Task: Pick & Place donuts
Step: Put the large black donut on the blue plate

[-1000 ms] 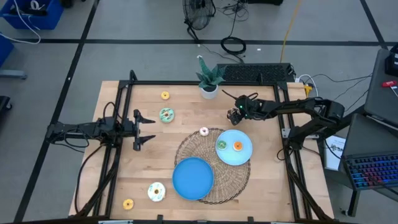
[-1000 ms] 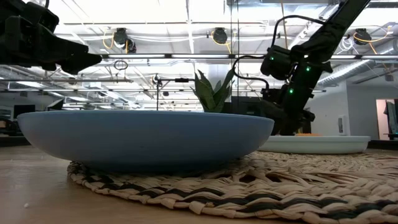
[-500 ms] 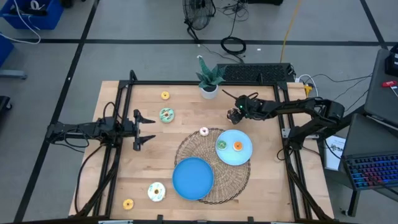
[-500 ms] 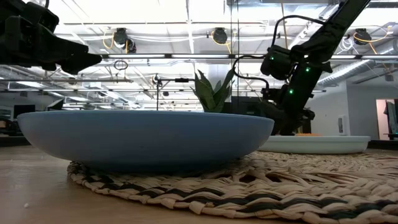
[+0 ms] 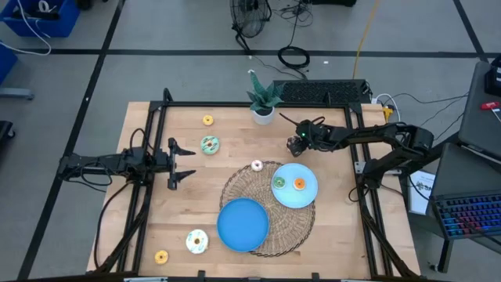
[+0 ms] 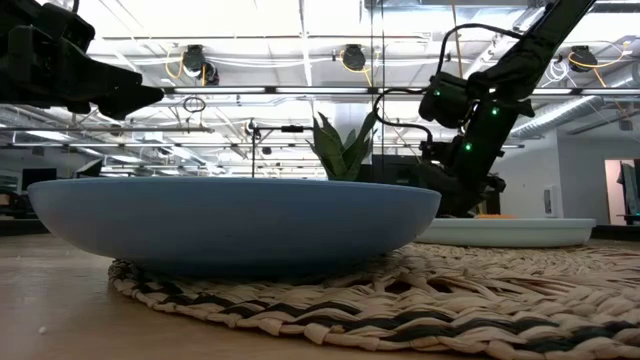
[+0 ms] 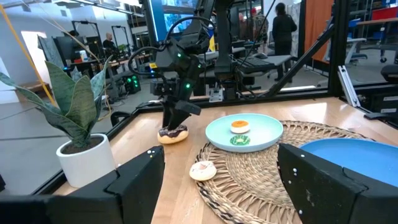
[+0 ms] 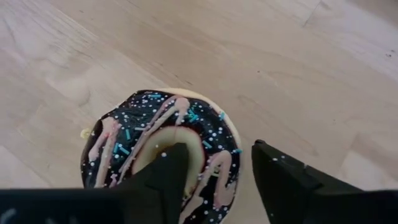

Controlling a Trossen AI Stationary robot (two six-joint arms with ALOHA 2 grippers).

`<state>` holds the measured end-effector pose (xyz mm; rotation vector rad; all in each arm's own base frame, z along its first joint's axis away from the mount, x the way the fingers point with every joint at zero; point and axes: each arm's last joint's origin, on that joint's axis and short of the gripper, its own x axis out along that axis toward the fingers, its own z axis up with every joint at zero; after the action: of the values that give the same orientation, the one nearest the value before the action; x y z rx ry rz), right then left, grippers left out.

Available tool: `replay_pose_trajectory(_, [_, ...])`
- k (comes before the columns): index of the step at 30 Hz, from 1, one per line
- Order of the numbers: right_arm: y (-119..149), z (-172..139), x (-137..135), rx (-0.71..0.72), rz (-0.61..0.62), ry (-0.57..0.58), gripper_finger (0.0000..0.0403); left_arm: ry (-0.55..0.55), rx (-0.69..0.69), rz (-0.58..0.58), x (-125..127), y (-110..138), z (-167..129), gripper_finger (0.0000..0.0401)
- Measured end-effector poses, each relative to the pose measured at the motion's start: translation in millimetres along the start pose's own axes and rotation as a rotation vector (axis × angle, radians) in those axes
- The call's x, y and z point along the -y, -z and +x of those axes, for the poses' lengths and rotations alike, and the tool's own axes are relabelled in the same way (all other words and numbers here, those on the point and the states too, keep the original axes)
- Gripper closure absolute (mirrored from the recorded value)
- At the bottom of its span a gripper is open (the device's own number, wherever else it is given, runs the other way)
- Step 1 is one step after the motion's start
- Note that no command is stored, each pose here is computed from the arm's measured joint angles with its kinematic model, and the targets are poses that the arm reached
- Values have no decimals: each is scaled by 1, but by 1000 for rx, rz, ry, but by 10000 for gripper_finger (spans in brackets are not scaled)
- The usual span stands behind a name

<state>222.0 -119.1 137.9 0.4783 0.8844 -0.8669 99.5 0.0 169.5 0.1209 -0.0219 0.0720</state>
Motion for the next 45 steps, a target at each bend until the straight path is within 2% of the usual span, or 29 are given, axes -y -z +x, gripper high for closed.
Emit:
replay_pose_trajectory(6, [0, 0, -1, -10, 0, -23, 279, 0, 0, 0, 0, 0, 0, 95])
replay_pose_trajectory(19, [1, 0, -1, -20, -21, -46, 315, 0, 0, 0, 0, 0, 0, 95])
replay_pose_trajectory(45, [0, 0, -1, -18, -26, -45, 319, 0, 0, 0, 0, 0, 0, 95])
